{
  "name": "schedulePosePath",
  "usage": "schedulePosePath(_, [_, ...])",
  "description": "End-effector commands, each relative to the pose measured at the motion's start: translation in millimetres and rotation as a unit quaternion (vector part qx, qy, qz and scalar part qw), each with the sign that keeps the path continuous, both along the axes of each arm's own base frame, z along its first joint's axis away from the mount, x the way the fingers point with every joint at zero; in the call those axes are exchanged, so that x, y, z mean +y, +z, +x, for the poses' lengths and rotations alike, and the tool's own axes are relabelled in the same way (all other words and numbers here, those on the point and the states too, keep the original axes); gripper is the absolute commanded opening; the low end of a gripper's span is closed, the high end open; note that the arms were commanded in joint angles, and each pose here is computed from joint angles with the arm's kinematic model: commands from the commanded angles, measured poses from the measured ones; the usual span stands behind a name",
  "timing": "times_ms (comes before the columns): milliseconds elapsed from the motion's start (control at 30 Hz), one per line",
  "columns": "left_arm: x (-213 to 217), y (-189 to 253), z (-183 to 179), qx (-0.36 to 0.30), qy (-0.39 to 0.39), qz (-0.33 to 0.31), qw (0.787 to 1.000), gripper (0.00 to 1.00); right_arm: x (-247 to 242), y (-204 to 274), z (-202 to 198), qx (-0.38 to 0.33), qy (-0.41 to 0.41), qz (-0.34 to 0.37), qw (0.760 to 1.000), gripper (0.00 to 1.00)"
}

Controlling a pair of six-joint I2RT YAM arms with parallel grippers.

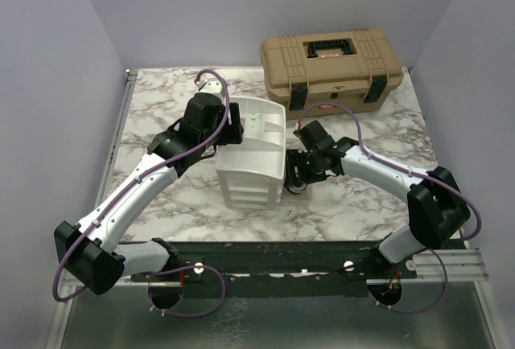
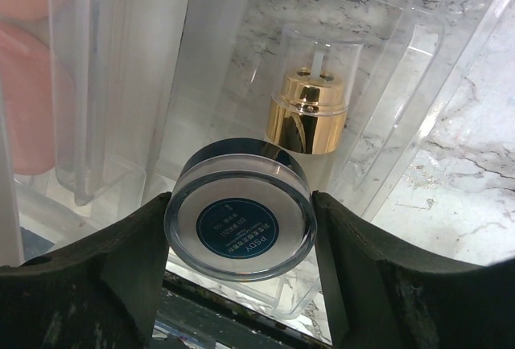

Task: Organize the makeup
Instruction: Place the makeup in the drawer.

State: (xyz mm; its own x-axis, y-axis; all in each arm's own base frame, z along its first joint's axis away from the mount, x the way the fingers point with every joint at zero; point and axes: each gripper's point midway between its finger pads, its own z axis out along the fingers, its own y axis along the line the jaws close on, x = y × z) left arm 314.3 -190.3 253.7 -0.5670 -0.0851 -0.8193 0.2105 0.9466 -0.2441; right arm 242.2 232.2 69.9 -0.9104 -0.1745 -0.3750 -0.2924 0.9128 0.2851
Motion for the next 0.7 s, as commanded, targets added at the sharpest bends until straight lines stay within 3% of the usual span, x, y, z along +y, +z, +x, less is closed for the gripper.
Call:
schedulePosePath(0, [5, -10, -14, 0.022, -0.009, 0.009, 1.000, 0.69, -1, -5, -8, 0.012, 0.007, -0.014, 1.000, 0.69])
schedulePosePath(667, [4, -4, -8, 0.017, -0.005, 0.011, 1.000, 0.69, 4, -4, 1, 0.006, 0.011, -0.024, 1.000, 0.72])
